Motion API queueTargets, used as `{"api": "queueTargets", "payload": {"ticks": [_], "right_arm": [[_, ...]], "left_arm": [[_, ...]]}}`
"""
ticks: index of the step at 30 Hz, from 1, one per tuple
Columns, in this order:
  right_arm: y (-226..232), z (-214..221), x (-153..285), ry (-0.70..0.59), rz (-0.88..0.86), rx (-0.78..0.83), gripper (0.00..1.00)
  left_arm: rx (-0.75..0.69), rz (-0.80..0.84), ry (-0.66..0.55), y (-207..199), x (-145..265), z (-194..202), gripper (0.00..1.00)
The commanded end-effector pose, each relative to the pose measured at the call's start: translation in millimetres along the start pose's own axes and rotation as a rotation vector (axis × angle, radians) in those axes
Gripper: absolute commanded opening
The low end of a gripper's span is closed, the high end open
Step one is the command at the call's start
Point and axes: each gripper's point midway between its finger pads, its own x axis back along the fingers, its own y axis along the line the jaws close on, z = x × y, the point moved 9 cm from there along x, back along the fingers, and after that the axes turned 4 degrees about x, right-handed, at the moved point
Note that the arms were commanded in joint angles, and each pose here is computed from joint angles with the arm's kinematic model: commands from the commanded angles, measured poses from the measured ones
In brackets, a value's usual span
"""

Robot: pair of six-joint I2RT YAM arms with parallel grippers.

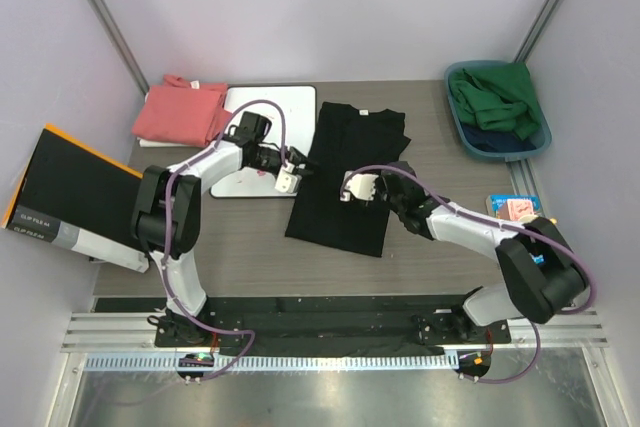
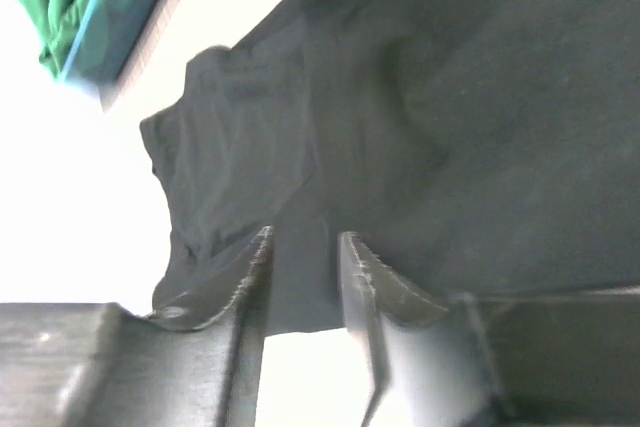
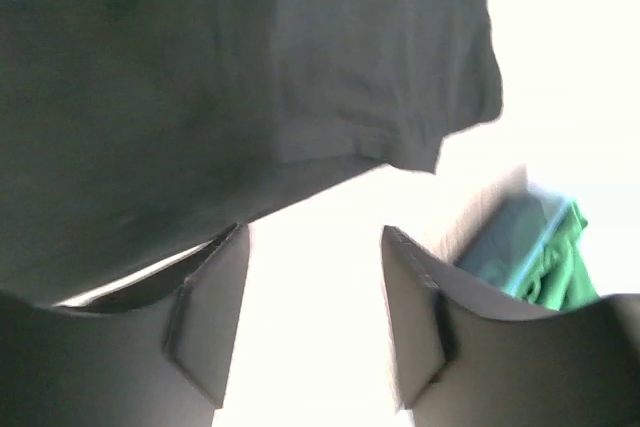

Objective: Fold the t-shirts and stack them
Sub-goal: Fold the folded rectangular tshirt in 1/3 of the way

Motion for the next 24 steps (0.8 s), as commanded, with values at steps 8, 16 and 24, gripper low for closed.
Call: {"api": "queueTargets", "payload": {"ticks": [8,16,24], "right_arm": [[-45,-6,-5,0.061,0.349,-0.127,0.63],[-7,-32,32,-0.2,-0.194,-0.077,0.64],[53,-56,50,-0.259,-0.438,-0.012,0.76]], "left_arm": [[-0.059,-0.34,0.135,20,21,4,0.41],[-0.044,-0.068,0.077,-30,36,-35,0.43],[-0.12,0.2,-0.124,-106,26,-66,0.75]]}}
